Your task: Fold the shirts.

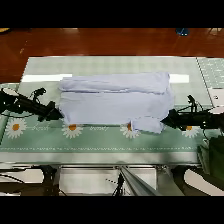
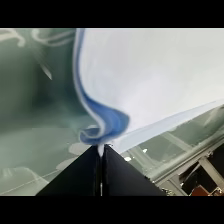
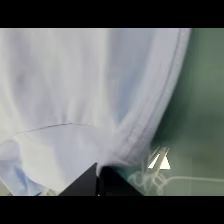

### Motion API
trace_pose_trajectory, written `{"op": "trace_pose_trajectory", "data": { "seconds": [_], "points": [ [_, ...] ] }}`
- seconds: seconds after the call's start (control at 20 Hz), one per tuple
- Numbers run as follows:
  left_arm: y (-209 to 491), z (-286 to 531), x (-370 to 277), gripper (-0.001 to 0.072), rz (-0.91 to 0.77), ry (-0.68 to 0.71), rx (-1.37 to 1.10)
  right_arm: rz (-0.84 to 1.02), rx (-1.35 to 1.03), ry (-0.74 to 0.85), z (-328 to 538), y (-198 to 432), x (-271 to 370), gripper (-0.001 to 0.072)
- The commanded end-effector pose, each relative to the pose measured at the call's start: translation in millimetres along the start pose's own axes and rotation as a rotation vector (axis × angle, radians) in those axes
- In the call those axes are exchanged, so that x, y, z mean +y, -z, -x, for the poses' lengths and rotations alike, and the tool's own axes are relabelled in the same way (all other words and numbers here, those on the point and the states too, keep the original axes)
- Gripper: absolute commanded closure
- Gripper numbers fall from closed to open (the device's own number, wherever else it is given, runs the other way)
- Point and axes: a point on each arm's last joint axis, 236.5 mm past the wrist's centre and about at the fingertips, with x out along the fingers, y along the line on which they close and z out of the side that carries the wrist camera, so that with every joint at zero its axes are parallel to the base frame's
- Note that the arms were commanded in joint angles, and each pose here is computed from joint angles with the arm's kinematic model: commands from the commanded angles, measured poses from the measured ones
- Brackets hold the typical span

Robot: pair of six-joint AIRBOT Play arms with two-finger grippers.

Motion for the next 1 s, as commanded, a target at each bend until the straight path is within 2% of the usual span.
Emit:
{"op": "trace_pose_trajectory", "data": {
  "seconds": [0.0,0.2,0.35,0.6,0.95],
  "points": [
    [-8.0,15.0,-16.1,0.069,-0.059,0.02,-0.032,0.032,-0.067,-0.098,11.9,-26.0,41.5,0.0692],
    [-59.2,75.8,-74.9,0.069,-0.202,0.069,-0.252,0.11,-0.381,-0.205,79.8,-120.9,111.7,0.0693],
    [-105.6,118.0,-122.8,0.069,-0.263,0.142,-0.469,0.095,-0.629,-0.221,128.6,-182.6,133.2,0.0693],
    [-151.2,100.2,-137.0,0.069,-0.278,0.101,-0.588,0.097,-0.668,-0.212,113.1,-227.0,144.7,0.0693],
    [-199.3,87.5,-107.6,0.069,-0.202,0.042,-0.704,0.108,-0.696,-0.112,59.6,-273.1,127.6,0.0693]
  ]
}}
